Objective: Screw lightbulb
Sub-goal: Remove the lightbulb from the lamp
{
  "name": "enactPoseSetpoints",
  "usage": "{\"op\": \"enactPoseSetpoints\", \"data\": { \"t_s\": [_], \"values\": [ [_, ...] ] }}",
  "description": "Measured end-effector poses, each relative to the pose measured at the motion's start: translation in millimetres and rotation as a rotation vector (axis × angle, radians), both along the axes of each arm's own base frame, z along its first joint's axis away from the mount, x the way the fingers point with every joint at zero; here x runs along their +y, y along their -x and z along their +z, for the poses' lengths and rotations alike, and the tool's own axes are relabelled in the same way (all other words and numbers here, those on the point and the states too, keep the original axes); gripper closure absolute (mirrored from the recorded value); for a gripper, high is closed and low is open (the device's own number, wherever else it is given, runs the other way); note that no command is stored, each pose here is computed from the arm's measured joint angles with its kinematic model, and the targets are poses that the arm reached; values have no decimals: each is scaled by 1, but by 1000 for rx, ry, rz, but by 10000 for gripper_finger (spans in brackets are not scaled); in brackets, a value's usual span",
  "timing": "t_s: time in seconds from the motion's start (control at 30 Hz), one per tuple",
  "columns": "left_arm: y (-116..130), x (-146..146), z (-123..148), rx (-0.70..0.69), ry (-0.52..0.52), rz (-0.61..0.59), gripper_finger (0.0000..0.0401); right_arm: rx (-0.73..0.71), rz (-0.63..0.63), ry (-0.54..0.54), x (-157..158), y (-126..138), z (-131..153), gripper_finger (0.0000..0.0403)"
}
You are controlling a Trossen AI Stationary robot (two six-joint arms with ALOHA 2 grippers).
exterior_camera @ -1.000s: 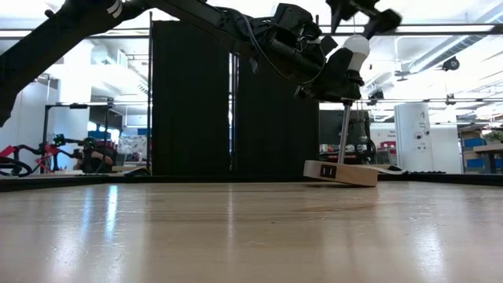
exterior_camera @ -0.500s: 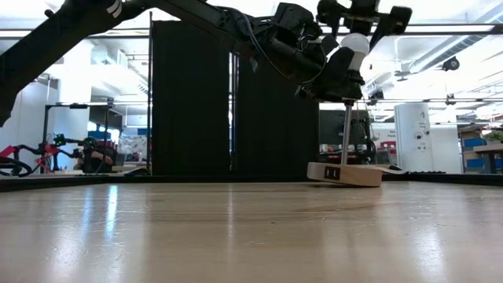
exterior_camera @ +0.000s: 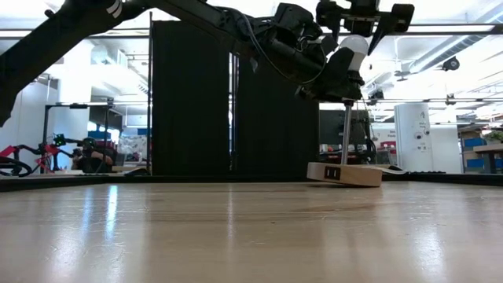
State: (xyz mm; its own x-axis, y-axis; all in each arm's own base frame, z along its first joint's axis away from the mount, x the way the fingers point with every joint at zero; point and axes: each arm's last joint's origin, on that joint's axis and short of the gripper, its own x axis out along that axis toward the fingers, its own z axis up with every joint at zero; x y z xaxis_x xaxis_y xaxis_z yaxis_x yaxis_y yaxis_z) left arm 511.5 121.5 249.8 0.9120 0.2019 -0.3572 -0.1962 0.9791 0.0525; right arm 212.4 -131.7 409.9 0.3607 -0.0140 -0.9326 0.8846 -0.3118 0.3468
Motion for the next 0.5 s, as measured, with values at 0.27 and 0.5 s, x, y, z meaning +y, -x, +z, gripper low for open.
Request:
{"op": "enactPoseSetpoints", "data": {
  "t_s": [0.27, 0.5],
  "values": [
    [0, 0, 0, 1, 0, 1, 256, 1, 63, 17, 0, 0, 0, 129],
    [0, 1, 0, 3, -7, 0, 256, 7, 337, 121, 0, 0, -1, 152]
  ]
}}
